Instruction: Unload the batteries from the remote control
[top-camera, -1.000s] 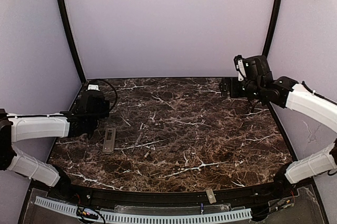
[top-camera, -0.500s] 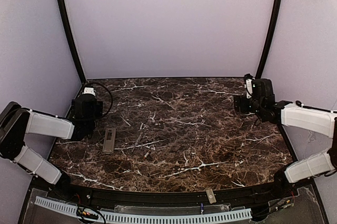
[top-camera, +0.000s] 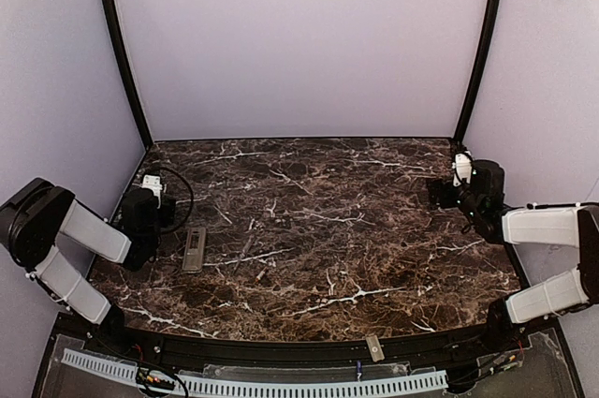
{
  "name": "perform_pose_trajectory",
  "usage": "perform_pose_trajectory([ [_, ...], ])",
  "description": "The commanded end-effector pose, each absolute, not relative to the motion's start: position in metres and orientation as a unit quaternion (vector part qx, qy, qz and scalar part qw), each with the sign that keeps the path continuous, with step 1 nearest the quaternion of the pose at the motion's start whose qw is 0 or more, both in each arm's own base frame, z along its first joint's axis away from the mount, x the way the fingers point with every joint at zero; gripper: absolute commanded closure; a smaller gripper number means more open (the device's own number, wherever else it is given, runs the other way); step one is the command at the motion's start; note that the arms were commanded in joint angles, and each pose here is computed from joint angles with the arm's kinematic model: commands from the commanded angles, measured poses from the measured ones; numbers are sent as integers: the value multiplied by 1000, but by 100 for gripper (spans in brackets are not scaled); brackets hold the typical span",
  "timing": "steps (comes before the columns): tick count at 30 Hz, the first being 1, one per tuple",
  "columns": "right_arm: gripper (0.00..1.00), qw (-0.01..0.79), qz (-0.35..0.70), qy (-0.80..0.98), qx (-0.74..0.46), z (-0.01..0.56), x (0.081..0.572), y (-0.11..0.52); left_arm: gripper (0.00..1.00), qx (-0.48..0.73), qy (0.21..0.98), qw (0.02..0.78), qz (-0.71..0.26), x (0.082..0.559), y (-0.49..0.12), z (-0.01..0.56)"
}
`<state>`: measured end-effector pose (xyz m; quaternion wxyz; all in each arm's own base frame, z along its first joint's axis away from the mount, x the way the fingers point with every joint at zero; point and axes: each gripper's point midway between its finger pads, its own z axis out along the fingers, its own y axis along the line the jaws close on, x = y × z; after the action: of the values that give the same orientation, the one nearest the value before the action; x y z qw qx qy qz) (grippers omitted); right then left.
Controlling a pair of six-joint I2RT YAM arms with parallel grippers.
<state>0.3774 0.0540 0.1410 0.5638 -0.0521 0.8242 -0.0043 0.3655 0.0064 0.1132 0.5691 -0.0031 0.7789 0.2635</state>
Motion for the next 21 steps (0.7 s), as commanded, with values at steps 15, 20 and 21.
perform_pose_trajectory([
  [15, 1, 630, 39, 768, -112, 141, 382, 56, 5, -13, 778, 618, 116, 380, 16, 105],
  [20, 1, 640, 10, 756, -136, 142, 382, 48, 3, -12, 779, 617, 112, 381, 17, 104],
  [21, 1, 648, 6, 750, -133, 145, 381, 43, 2, -13, 777, 619, 113, 381, 17, 105],
])
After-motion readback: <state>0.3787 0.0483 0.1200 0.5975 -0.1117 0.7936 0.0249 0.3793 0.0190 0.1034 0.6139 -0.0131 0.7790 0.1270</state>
